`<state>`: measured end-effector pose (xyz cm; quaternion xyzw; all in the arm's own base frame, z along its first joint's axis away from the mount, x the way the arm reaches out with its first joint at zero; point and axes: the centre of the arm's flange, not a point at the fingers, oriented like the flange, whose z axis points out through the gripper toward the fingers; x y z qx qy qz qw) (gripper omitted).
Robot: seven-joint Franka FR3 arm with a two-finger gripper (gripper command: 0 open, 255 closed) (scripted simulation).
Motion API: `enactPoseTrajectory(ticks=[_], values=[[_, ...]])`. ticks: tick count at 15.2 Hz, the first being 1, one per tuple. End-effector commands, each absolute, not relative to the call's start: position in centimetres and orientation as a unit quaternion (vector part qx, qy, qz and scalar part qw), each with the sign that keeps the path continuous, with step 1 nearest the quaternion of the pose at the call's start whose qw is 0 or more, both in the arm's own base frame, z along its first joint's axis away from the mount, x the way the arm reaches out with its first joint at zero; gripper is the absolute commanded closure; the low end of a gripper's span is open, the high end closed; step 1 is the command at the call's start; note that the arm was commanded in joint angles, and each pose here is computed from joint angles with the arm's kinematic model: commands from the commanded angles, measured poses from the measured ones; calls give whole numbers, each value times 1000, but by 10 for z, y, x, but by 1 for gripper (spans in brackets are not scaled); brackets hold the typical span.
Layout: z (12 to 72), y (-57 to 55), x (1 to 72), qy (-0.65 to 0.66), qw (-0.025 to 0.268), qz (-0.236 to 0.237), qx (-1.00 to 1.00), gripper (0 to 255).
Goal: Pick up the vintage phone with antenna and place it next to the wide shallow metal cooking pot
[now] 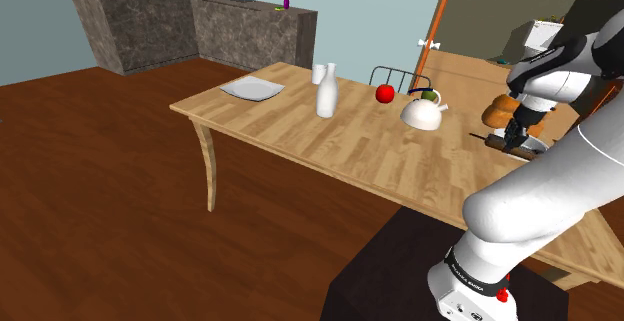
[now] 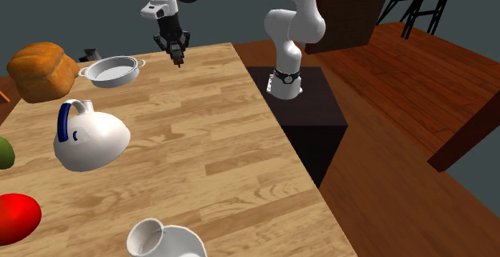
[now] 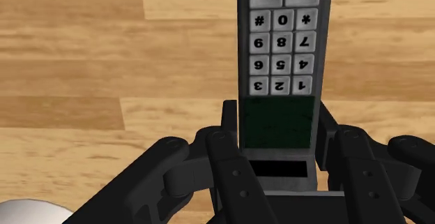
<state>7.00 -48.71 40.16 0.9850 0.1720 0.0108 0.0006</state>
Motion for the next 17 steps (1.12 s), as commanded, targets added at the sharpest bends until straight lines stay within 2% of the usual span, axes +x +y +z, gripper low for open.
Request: enactPoseTrajectory(ticks=[1, 4, 17], values=[[400, -494, 44, 173, 1, 11, 985, 255], [400, -502, 0, 173, 1, 11, 985, 255], [331, -502, 0, 173, 1, 11, 985, 255]])
